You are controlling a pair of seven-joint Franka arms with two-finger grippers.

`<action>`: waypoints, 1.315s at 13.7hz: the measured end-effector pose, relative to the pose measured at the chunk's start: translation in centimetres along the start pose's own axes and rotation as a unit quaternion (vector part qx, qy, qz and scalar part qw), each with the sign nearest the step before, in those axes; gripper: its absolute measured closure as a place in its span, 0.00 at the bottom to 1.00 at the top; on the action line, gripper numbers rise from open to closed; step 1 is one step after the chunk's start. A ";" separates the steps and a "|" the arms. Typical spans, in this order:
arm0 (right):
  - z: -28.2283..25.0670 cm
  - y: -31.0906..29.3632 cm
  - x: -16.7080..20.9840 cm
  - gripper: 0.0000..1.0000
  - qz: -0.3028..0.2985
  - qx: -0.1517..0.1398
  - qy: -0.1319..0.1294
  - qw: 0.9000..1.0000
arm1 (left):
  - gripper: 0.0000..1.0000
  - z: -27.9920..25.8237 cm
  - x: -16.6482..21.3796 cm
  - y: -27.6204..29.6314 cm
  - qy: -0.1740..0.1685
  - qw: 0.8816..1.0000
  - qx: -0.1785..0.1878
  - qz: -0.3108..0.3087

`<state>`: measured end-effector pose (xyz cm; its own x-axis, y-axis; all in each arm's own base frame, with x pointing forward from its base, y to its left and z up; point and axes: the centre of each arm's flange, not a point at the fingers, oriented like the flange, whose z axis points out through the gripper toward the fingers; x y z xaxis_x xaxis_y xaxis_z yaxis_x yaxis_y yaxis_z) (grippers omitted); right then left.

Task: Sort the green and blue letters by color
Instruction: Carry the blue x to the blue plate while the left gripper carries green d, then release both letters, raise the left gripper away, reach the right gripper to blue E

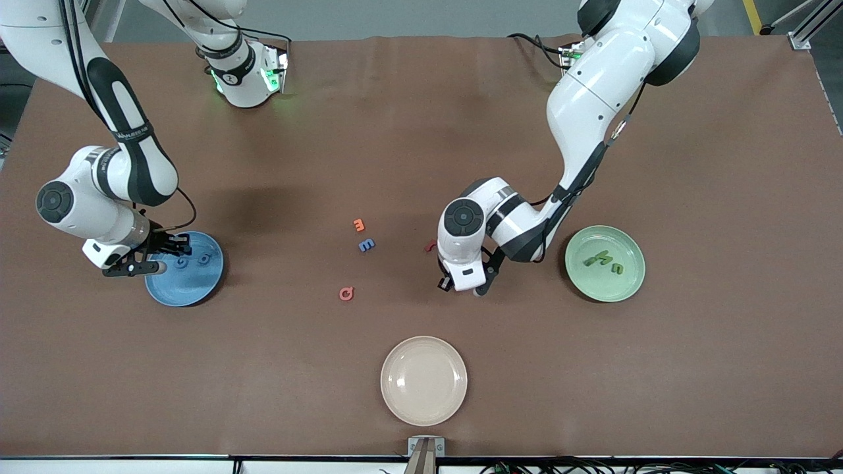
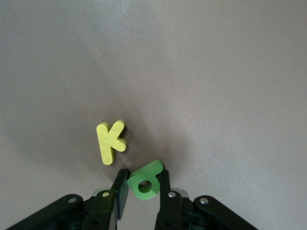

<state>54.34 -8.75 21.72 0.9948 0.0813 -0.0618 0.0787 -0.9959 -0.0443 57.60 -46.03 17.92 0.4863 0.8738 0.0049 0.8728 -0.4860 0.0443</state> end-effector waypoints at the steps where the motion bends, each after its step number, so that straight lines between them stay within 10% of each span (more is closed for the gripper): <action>1: 0.3 0.0 -0.1 0.74 0.000 0.000 0.001 1.000 | 0.70 -0.5 0.3 0.3 0.000 1.000 -0.005 -0.003; 4: 0.6 -0.1 0.0 0.69 -0.001 -0.001 0.003 1.000 | 0.70 -4.3 3.1 1.4 0.014 1.000 -0.007 -0.013; 11: 0.5 -1.1 0.3 0.01 -0.008 0.000 0.006 1.000 | 0.70 -13.8 12.3 -0.5 0.038 0.995 0.068 0.055; 18: 0.1 -11.6 1.7 0.01 0.006 -0.002 0.005 1.000 | 0.70 -13.9 22.4 -8.2 0.009 0.982 0.117 0.147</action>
<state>55.15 2.98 22.04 0.9962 0.0699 -0.0529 0.0678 -0.9969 -0.0398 60.79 -22.20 31.57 0.7201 0.6938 0.0005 0.6808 -0.7065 -0.1933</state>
